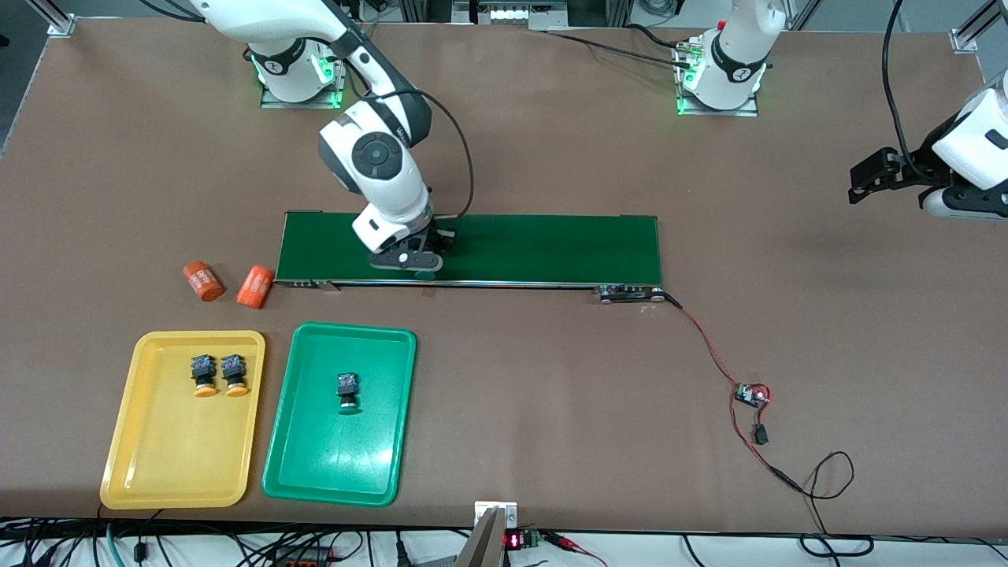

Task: Sort buttons by color to trays
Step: 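Grasp the green-capped button on the belt with the right gripper, then lower the green button into the green tray and open the right gripper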

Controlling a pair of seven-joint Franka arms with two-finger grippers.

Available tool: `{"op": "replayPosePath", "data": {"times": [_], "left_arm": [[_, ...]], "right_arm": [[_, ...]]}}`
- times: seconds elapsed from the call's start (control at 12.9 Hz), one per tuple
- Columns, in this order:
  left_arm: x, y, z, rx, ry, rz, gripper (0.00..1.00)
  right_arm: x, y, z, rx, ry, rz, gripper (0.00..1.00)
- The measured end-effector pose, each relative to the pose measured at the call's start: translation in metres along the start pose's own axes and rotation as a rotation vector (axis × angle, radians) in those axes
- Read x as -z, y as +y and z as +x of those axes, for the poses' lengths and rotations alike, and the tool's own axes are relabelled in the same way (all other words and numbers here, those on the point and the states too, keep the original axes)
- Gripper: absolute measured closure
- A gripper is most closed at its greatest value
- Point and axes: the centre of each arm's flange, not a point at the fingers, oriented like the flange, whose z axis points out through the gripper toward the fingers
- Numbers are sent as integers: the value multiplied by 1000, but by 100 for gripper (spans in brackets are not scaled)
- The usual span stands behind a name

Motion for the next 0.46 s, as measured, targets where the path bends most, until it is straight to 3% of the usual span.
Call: {"op": "replayPosePath", "data": {"times": [0.23, 0.46], "left_arm": [[0, 0, 0, 0, 0, 0, 0], [0, 0, 0, -1, 0, 0, 0]], "right_arm": [[52, 19, 53, 34, 72, 9, 59], [56, 68, 104, 62, 114, -15, 59]]}}
